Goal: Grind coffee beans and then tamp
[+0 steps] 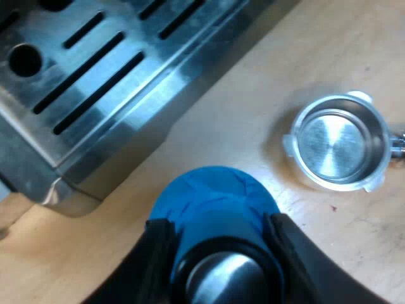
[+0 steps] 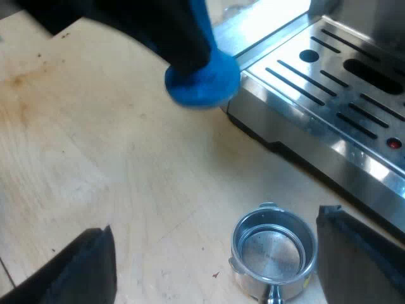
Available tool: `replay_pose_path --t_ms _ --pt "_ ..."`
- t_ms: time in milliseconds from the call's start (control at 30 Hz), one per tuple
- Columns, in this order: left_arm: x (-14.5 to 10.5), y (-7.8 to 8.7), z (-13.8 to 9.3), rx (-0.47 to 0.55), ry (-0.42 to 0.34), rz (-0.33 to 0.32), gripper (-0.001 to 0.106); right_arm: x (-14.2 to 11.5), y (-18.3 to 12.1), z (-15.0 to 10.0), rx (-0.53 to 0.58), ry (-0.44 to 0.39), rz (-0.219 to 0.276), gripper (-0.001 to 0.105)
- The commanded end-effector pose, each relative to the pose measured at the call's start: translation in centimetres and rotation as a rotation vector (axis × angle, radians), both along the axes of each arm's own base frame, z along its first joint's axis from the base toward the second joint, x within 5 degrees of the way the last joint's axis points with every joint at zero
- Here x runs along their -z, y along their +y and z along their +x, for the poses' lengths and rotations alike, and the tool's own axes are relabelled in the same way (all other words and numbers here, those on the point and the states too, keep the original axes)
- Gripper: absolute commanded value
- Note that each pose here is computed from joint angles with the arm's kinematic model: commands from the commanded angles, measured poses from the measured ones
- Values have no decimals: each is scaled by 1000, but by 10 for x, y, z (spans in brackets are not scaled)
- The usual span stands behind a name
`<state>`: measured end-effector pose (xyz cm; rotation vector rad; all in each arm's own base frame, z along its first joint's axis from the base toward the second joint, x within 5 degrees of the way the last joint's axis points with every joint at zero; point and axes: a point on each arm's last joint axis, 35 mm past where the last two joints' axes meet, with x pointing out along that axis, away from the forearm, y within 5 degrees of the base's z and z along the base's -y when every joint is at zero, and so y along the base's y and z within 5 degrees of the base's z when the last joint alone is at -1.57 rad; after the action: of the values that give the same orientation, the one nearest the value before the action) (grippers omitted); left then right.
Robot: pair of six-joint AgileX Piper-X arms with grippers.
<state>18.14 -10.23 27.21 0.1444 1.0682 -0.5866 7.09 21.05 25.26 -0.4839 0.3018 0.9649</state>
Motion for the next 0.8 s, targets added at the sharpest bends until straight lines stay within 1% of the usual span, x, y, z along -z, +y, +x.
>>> replay_pose_path --t_ms 33,167,267,567,667,800 --pt "0 4 5 -28 -3 11 0 -3 1 0 -18 -18 10 68" --pt "11 11 16 -78 45 34 0 -3 1 0 -18 -18 10 68" --pt "21 12 24 -97 87 53 0 -3 1 0 -18 -18 10 68" --pt "49 6 39 -97 173 93 0 -3 1 0 -18 -18 10 68" --pt "56 6 41 -97 196 104 0 -3 1 0 -18 -18 10 68" --pt "67 7 38 -97 189 100 0 -3 1 0 -18 -18 10 68"
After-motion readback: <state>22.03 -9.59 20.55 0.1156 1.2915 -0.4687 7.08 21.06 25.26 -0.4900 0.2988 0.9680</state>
